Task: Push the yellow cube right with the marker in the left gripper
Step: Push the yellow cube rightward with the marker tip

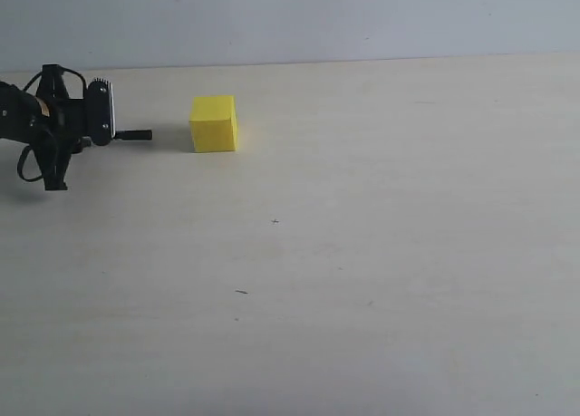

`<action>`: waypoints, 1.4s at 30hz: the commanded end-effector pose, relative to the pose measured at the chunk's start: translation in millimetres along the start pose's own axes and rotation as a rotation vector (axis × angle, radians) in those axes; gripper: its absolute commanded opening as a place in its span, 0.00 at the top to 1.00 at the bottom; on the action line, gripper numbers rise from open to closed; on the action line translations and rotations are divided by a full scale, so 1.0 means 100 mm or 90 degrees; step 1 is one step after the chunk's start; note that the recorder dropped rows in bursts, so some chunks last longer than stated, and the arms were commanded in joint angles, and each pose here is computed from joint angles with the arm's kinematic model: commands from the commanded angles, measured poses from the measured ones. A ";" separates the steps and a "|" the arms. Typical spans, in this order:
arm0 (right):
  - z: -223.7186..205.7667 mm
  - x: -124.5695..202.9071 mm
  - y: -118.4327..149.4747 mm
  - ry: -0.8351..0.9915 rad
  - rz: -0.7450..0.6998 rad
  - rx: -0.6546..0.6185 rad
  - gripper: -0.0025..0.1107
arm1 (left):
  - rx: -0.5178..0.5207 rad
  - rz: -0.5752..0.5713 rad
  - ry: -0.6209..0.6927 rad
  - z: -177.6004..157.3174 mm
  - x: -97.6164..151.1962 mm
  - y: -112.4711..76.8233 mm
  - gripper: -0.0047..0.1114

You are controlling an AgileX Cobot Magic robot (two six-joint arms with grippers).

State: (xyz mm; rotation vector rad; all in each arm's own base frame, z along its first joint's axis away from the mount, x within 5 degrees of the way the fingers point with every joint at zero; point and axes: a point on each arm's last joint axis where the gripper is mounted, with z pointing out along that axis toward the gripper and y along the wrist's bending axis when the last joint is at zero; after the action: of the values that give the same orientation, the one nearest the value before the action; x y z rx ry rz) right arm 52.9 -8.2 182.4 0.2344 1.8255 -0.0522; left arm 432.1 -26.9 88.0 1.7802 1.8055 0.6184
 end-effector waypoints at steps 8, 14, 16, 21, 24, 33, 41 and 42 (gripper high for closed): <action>0.00 0.01 0.00 -0.005 0.000 0.002 0.98 | -0.029 0.058 -0.109 -0.10 -0.96 -0.07 0.96; 0.00 0.01 0.00 -0.005 0.000 0.002 0.98 | -0.017 0.024 -0.096 -0.09 -0.87 -0.06 0.96; 0.00 0.01 0.00 -0.005 0.000 0.002 0.98 | -0.012 0.003 -0.084 -0.08 -0.78 -0.05 0.96; 0.00 0.01 0.00 -0.005 0.000 0.002 0.98 | -0.017 -0.014 -0.078 -0.07 -0.70 -0.03 0.96; 0.00 0.01 0.00 -0.005 0.000 0.002 0.98 | -0.048 -0.010 -0.095 -0.07 -0.72 0.02 0.96; 0.00 0.01 0.00 -0.005 0.001 0.002 0.98 | -0.031 0.000 -0.080 -0.01 -0.94 0.24 0.96; 0.00 0.01 0.00 -0.005 0.000 0.002 0.98 | 0.038 0.080 -0.078 -0.11 -1.38 0.01 0.96; 0.00 0.01 0.00 -0.005 0.000 0.002 0.98 | 0.040 0.066 -0.075 -0.10 -1.35 0.02 0.96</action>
State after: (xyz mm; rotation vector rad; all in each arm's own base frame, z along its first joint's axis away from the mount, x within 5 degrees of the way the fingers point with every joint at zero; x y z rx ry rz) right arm 52.9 -8.2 182.4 0.2344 1.8255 -0.0522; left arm 424.5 -163.6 98.0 1.9509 1.6551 0.4899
